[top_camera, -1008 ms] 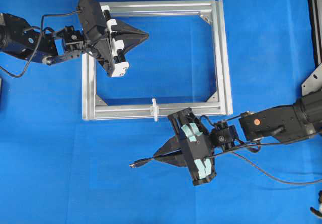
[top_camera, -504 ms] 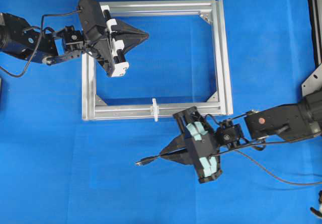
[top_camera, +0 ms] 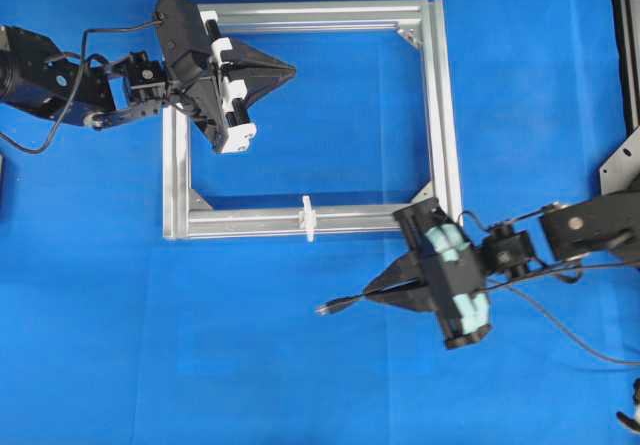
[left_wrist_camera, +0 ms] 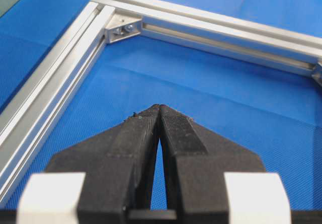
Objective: Insert the wire through the string loop located in the center.
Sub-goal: 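Lift the cable and carry it right and up toward the frame's bottom bar, then align the USB plug with the white zip-tie loop on the bar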
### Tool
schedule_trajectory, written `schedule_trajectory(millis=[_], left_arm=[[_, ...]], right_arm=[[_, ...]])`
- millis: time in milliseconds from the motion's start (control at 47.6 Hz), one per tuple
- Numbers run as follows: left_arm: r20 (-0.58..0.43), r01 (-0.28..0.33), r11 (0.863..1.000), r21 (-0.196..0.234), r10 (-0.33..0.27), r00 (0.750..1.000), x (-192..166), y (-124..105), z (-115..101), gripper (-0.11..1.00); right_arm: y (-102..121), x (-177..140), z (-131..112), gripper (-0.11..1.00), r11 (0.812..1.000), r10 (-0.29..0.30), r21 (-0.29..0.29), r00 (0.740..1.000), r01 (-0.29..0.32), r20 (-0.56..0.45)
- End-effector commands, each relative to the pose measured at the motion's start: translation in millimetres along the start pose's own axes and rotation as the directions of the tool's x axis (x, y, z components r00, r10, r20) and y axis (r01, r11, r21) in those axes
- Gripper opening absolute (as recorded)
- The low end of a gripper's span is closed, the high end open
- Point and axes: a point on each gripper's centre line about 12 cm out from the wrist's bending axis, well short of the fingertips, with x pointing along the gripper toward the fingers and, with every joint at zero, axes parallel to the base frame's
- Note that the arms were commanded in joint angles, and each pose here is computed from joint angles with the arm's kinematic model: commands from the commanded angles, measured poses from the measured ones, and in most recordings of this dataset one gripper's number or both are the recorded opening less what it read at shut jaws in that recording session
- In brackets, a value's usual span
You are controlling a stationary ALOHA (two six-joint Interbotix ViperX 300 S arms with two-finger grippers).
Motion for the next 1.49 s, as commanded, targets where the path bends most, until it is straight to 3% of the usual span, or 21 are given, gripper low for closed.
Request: schedule_trajectory(millis=[0,588,840,1134,1469], left_arm=[[0.038,0.007,1.000,0.003,-0.007,0.999,-1.9,-2.2,12.6,0.00],[0.038,0.007,1.000,0.001,-0.007,0.999,-1.9,-2.2,12.6,0.00],[0.038,0.007,1.000,0.001,-0.007,0.999,-1.9,-2.2,12.6,0.00],[0.036,0.007,1.000,0.001,-0.007,0.999,-2.2,-2.1,12.1,0.00],[0.036,0.007,1.000,0.001,-0.007,0.999,-2.2,-2.1,12.1,0.00]], right_arm=[[0.9,-11.4,8.7,-0.02,1.000,0.002,0.002,0.999,-0.002,0.044],[-2.6,-16.4,4.9,-0.02,1.000,-0.007,0.006,0.999,0.006,0.042],[-31.6,-18.4,2.8,-0.02,0.995,-0.085,0.053,0.996,0.083,0.034],[-69.0,-25.6,-5.2,-0.02,0.976,-0.187,0.113,0.982,0.184,0.021],[-76.8,-28.2,-6.3,-0.02,0.971,-0.210,0.126,0.977,0.204,0.038]])
